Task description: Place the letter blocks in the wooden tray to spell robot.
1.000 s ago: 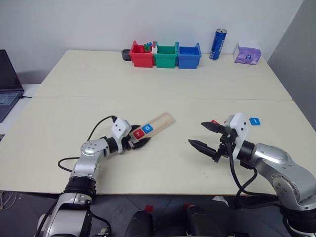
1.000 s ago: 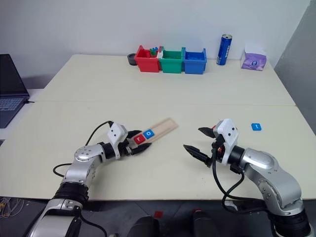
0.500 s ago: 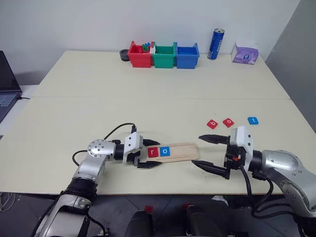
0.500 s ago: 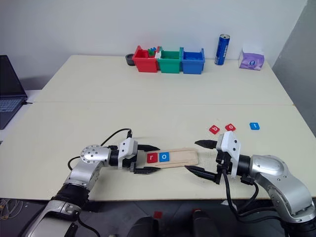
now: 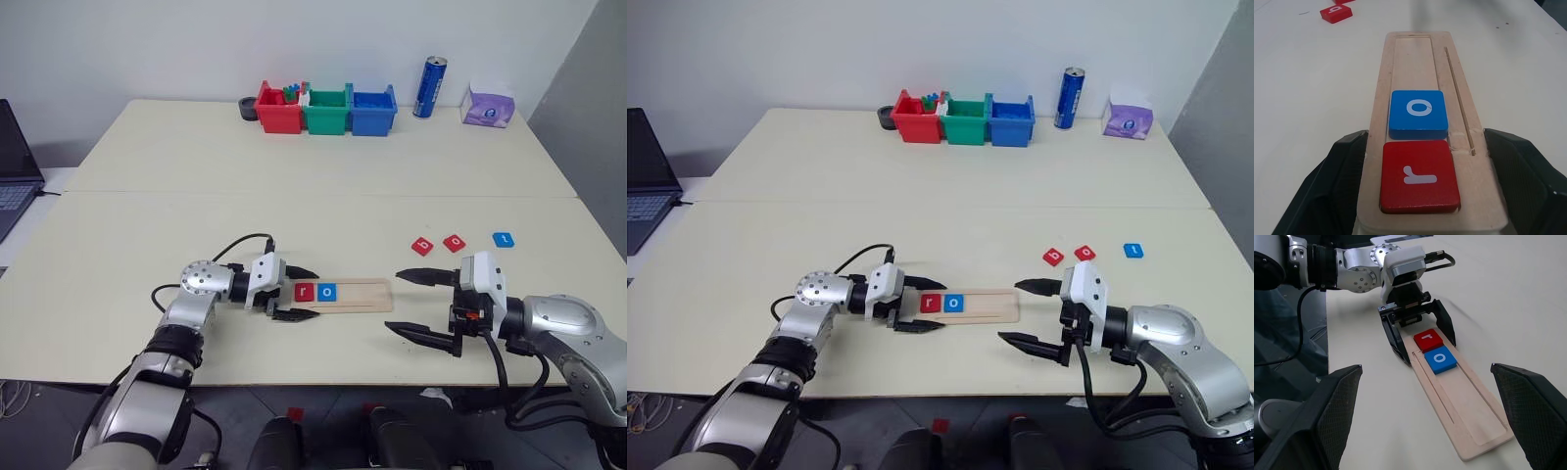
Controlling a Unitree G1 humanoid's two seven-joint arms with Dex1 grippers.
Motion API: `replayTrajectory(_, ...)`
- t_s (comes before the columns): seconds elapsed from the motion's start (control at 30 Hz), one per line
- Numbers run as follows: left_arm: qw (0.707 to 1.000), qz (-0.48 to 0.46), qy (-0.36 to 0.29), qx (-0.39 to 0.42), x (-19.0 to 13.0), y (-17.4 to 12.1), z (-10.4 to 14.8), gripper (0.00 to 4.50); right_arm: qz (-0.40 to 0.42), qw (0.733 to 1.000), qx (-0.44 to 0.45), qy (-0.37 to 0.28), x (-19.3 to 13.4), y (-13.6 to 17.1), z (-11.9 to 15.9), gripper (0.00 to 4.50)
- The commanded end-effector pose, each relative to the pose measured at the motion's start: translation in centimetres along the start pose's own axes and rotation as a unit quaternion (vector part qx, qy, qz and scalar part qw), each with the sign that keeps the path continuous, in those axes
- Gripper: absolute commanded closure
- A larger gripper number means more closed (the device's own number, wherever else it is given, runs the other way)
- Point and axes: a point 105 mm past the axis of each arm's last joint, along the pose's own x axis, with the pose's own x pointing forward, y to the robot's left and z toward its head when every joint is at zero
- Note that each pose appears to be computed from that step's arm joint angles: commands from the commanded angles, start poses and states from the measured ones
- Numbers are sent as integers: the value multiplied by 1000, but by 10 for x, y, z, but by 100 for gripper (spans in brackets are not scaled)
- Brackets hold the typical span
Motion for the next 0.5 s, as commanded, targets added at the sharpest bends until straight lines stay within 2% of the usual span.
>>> replayTrajectory(0.03,1000,12,2,17,0,10,4,110,-2,1000,-21,-10,-1,-2,9,0)
replayTrajectory(0.5,1000,-9,0,22,1,7,2,110,-10,1000,-16,-12,-2,-1,9,0)
